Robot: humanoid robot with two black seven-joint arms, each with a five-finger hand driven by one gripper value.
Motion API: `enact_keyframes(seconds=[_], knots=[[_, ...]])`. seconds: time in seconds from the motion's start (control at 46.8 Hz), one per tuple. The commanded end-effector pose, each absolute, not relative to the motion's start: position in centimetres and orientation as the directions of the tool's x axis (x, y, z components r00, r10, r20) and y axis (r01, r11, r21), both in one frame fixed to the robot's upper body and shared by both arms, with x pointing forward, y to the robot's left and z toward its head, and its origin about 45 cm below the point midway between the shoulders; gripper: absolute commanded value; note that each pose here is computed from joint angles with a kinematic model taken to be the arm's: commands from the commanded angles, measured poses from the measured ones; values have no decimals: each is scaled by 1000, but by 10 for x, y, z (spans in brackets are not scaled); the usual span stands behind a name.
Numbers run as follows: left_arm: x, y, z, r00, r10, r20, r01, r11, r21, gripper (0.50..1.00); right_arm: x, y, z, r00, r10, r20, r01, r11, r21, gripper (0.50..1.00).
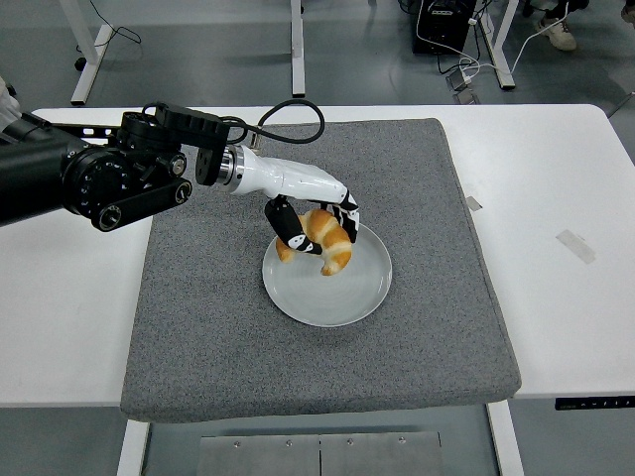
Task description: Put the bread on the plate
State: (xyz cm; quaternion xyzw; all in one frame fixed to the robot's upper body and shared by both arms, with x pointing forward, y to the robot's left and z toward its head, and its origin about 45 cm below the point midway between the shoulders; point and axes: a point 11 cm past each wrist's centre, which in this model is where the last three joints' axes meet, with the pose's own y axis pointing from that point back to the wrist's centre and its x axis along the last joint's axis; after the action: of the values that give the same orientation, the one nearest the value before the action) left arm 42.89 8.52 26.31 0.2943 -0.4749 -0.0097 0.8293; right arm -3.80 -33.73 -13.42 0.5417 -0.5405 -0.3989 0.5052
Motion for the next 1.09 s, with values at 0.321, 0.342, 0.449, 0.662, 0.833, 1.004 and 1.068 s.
enact_keyframes(seconds=[0.321, 0.342, 0.449, 0.662, 0.833, 1.004, 1.068], knots=[[418, 98, 230, 575, -343, 742, -237, 799, 553, 543, -38, -337, -134, 97, -989, 114, -182, 95, 979, 1000], [418, 98, 230, 575, -342, 743, -238, 799, 552, 543, -37, -337, -134, 97, -989, 114, -184, 95, 978, 1000], [420, 101, 228, 573, -335, 748, -250, 798, 549, 542, -37, -337, -134, 97, -989, 114, -184, 95, 978, 1000], [424, 100, 231, 556, -322, 766, -269, 803, 532, 539, -37, -336, -134, 95, -989, 110, -184, 91, 979, 1000], [424, 83, 229, 539, -327, 776, -263, 811, 523, 537, -38, -336, -134, 97, -989, 111, -182, 92, 979, 1000], [421, 70, 225, 531, -322, 784, -256, 821, 510, 537, -39, -336, -134, 97, -989, 111, -181, 92, 979, 1000], [424, 69, 225, 528, -319, 787, -263, 820, 509, 537, -39, -336, -134, 97, -989, 109, -181, 90, 979, 1000]])
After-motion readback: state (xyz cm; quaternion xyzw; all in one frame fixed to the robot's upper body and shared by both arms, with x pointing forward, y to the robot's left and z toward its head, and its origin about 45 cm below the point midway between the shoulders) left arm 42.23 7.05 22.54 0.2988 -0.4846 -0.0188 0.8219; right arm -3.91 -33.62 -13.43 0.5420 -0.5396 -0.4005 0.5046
